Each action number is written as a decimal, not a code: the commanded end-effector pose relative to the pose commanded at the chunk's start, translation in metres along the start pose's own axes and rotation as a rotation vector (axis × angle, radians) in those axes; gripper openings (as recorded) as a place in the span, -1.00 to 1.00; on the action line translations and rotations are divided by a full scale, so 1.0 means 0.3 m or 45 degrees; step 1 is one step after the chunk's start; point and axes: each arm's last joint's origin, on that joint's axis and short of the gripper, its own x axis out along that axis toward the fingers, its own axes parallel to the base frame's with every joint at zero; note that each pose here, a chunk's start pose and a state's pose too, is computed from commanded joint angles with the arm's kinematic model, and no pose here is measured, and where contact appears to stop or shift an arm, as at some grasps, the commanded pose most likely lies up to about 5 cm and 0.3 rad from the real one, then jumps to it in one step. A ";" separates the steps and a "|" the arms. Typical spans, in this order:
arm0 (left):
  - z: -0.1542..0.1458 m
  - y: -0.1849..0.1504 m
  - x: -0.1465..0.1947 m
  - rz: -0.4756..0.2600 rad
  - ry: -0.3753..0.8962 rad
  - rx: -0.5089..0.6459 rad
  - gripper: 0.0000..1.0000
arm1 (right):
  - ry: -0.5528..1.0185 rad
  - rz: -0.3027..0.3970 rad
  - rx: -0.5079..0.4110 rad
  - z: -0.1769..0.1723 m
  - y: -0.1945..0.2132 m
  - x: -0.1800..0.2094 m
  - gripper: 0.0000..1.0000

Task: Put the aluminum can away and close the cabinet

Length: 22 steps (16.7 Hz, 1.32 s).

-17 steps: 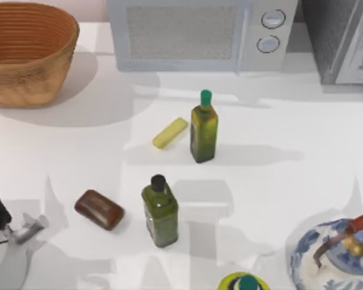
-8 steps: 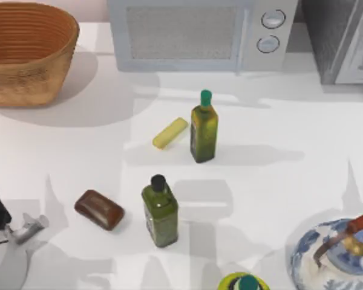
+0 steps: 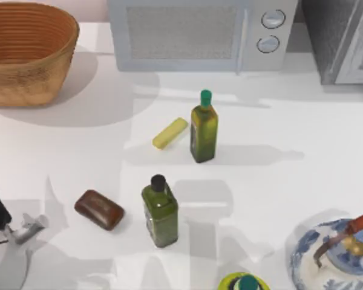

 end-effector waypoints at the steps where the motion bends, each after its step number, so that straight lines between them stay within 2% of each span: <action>1: 0.000 0.000 0.000 0.000 0.000 0.000 1.00 | 0.017 0.002 0.003 -0.013 -0.043 0.007 1.00; 6: 0.000 0.000 0.000 0.000 0.000 0.000 1.00 | 0.120 -0.019 0.078 -0.135 -0.233 -0.007 1.00; 10: 0.000 0.000 0.000 0.000 0.000 0.000 1.00 | 0.180 -0.106 0.135 -0.238 -0.330 -0.062 1.00; 15: 0.000 0.000 0.000 0.000 0.000 0.000 1.00 | 0.215 -0.205 0.143 -0.304 -0.376 -0.114 1.00; 22: 0.000 0.000 0.000 0.000 0.000 0.000 1.00 | 0.215 -0.201 0.141 -0.300 -0.381 -0.110 1.00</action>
